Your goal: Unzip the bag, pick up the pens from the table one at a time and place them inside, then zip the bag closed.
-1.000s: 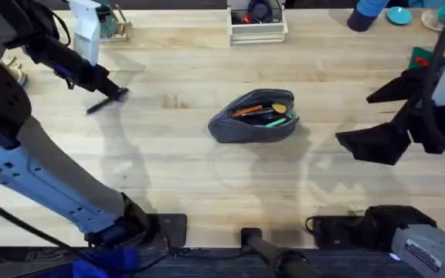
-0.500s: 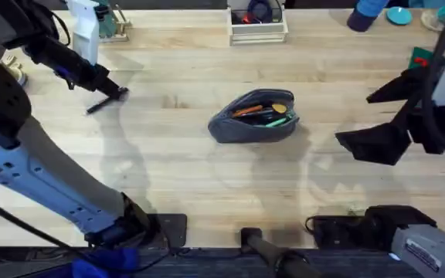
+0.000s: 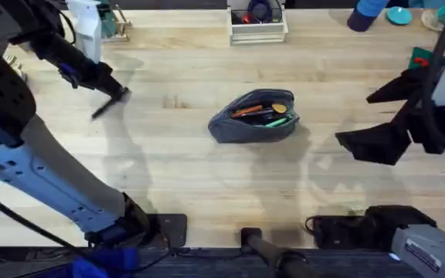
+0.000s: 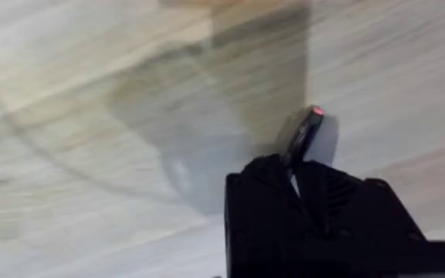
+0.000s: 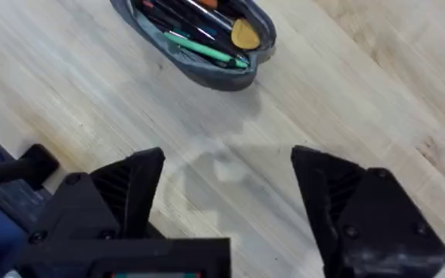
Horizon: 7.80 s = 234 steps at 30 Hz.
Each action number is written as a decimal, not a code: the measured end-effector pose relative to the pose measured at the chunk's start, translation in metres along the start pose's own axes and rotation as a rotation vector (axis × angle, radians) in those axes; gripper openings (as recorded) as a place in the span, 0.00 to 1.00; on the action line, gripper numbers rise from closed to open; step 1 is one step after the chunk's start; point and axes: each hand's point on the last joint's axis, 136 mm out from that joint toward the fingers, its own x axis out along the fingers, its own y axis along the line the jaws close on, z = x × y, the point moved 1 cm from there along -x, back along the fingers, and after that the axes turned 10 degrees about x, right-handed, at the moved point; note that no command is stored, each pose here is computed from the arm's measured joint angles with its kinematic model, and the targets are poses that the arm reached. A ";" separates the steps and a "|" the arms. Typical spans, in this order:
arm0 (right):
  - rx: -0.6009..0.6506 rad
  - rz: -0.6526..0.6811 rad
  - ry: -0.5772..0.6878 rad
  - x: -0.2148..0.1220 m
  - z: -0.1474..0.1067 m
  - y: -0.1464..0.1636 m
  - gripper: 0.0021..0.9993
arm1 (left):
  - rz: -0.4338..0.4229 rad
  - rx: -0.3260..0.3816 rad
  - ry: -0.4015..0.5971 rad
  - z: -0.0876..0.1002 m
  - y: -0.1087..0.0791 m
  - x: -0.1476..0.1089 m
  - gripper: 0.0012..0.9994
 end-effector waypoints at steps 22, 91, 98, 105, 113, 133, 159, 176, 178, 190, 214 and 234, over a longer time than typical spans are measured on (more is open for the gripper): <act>0.000 0.000 0.000 0.000 0.000 0.000 1.00 | 0.023 0.001 -0.173 0.051 -0.087 -0.107 0.04; 0.000 0.000 0.000 0.000 0.000 0.000 1.00 | -0.355 0.760 -0.304 0.145 -0.407 -0.084 0.04; 0.000 0.000 0.000 0.000 0.000 0.000 1.00 | -0.329 0.778 -0.240 0.134 -0.400 -0.077 0.04; 0.000 0.000 0.000 0.000 0.000 0.000 1.00 | -0.336 0.777 -0.175 0.130 -0.397 -0.056 0.04; 0.000 0.000 0.000 0.000 0.000 0.000 1.00 | -0.335 0.779 -0.147 0.128 -0.396 -0.048 0.27; 0.000 0.000 0.000 0.000 0.000 0.000 1.00 | -0.342 0.783 -0.134 0.124 -0.397 -0.048 1.00; 0.000 0.000 0.000 0.000 0.000 0.000 1.00 | -0.358 0.775 -0.079 0.112 -0.396 -0.049 1.00; 0.000 0.000 0.000 0.000 0.000 0.000 1.00 | -0.284 0.946 -0.304 0.080 -0.396 -0.157 1.00; 0.000 0.000 0.000 0.000 0.000 0.000 1.00 | -0.284 0.957 -0.302 0.073 -0.395 -0.162 1.00; 0.000 0.000 0.000 0.000 0.000 0.000 1.00 | -0.234 0.912 -0.340 0.033 -0.369 -0.204 1.00; 0.000 0.000 0.000 0.000 0.000 0.000 1.00 | -0.138 0.766 -0.384 -0.038 -0.327 -0.157 1.00; 0.000 0.000 0.000 0.000 0.000 0.000 1.00 | -0.180 0.889 -0.457 -0.032 -0.320 -0.117 1.00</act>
